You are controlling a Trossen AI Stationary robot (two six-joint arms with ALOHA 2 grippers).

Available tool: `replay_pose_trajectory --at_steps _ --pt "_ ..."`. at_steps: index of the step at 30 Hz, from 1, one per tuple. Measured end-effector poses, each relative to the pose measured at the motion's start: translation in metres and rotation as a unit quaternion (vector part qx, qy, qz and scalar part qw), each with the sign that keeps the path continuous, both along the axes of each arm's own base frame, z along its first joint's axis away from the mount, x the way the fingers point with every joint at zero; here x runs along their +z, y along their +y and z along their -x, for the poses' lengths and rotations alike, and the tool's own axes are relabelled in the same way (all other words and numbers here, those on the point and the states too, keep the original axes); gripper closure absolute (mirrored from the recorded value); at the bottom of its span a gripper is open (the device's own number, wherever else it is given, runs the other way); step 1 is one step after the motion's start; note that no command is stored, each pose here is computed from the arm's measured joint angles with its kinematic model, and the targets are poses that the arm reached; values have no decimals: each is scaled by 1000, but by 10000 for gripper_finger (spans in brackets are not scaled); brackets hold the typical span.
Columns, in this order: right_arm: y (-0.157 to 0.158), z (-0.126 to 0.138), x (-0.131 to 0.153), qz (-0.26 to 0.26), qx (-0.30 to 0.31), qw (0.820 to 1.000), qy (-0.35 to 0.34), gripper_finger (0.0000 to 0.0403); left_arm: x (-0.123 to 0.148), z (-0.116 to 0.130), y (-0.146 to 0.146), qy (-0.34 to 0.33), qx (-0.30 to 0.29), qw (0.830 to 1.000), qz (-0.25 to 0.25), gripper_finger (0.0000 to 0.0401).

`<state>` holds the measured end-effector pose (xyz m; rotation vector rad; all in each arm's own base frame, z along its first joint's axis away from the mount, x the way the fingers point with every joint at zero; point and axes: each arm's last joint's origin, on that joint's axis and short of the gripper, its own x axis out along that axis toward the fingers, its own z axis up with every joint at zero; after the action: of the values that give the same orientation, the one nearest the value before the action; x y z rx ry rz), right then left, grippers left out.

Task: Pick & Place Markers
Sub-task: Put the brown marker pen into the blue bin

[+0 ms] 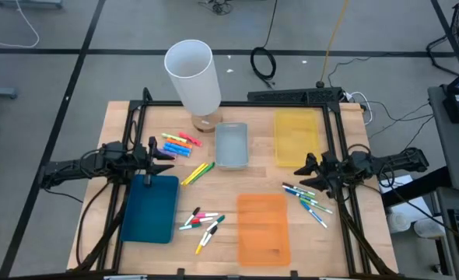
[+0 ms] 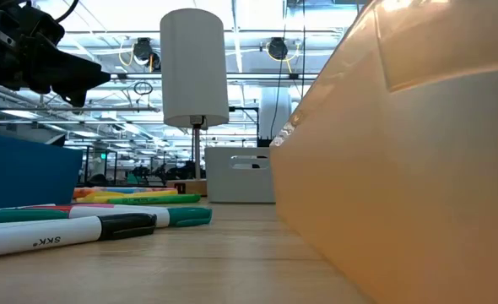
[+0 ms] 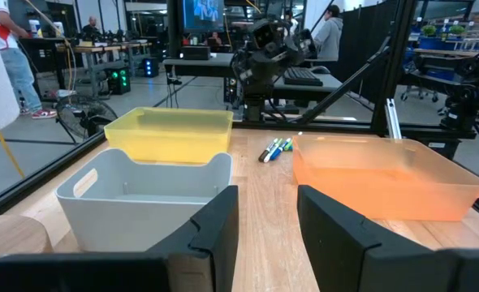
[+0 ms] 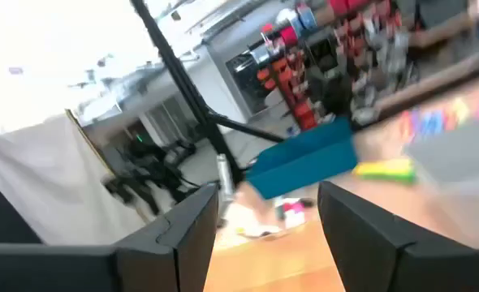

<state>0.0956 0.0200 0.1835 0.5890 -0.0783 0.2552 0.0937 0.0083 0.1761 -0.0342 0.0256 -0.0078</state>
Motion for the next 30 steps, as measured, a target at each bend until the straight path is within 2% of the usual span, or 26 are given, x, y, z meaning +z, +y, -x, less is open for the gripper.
replay_pose_trajectory --at_steps 7,11,14,20,26,28,30 --pt "0 -1 -2 7 -10 1000 9 202 0 0 0 0 0 1000 0 270" --pt "0 -2 -3 -27 -6 999 23 202 0 0 0 0 0 1000 0 270" --pt "0 -4 -4 -26 -7 999 32 202 0 0 0 0 0 1000 0 270" --pt "-3 -7 -7 -34 -71 996 49 202 0 0 0 0 0 1000 0 270" --pt "-2 -10 1 -19 -72 997 10 202 0 0 0 0 1 1000 0 270" --pt "0 -13 1 5 -69 997 37 202 0 0 0 0 1 1000 0 270" --pt "3 -17 14 25 -65 996 47 202 0 0 0 0 1 1000 0 270"
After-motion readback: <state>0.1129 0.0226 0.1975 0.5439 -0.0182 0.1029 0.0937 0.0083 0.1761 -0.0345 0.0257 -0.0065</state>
